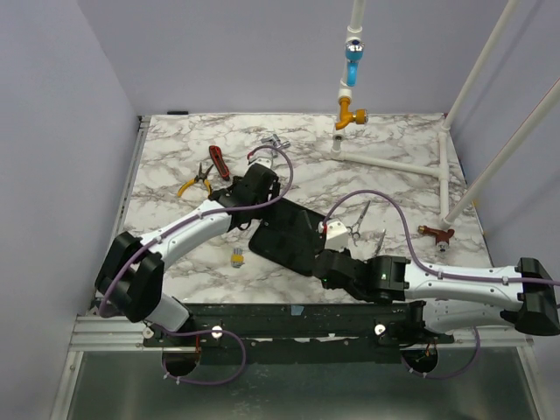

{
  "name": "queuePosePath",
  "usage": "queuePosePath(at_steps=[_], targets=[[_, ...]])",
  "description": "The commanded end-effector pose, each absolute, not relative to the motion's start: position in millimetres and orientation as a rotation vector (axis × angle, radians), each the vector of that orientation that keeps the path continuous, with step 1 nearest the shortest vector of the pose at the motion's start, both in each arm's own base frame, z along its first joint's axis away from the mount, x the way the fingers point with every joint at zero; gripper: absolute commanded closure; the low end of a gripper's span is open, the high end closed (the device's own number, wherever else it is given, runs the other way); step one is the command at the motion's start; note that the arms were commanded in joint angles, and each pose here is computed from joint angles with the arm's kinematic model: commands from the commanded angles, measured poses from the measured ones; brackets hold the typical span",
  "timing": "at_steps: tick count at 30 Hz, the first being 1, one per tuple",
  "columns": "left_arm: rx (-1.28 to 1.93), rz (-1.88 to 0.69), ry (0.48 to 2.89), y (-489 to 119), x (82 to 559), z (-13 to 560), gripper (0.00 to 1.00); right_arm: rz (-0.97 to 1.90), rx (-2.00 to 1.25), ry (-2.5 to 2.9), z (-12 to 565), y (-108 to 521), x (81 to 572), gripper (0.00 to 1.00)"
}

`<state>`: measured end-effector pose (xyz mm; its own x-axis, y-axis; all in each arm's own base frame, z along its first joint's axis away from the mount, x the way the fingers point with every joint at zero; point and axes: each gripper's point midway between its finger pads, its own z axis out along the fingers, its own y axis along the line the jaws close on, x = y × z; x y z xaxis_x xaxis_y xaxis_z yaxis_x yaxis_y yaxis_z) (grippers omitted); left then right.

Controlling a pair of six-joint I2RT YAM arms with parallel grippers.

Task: Sort the hair-cutting tools
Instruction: Pick up the comb at the center of the board.

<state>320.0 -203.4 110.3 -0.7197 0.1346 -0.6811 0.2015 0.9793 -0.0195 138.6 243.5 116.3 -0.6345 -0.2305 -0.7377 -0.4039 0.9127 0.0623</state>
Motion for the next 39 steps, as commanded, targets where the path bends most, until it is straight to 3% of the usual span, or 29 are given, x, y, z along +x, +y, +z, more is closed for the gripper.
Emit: queuePosePath(at_steps=[1,9,16,21,31,34,39], targets=[[-0.055,-0.158,2.41,-186,291,117,0.02,0.311,-0.392,2.254,120,242,142,0.8],[-0.616,-0.815,2.243,-198,223,96,0.01,0.321,-0.354,2.219,124,234,146,0.79],[-0.759,-0.673,2.31,-204,221,92,0.08,0.342,-0.345,2.224,123,236,144,0.79],[-0.941,-0.479,2.432,-202,214,68,0.31,0.376,-0.337,2.224,126,236,142,0.79],[-0.99,-0.446,2.532,-216,209,38,0.34,0.387,-0.328,2.222,122,236,141,0.79],[-0.993,-0.435,2.563,-217,212,25,0.47,0.386,-0.327,2.223,120,236,142,0.79],[-0.891,-0.39,2.623,-215,221,19,0.85,0.39,-0.319,2.218,120,234,142,0.79]])
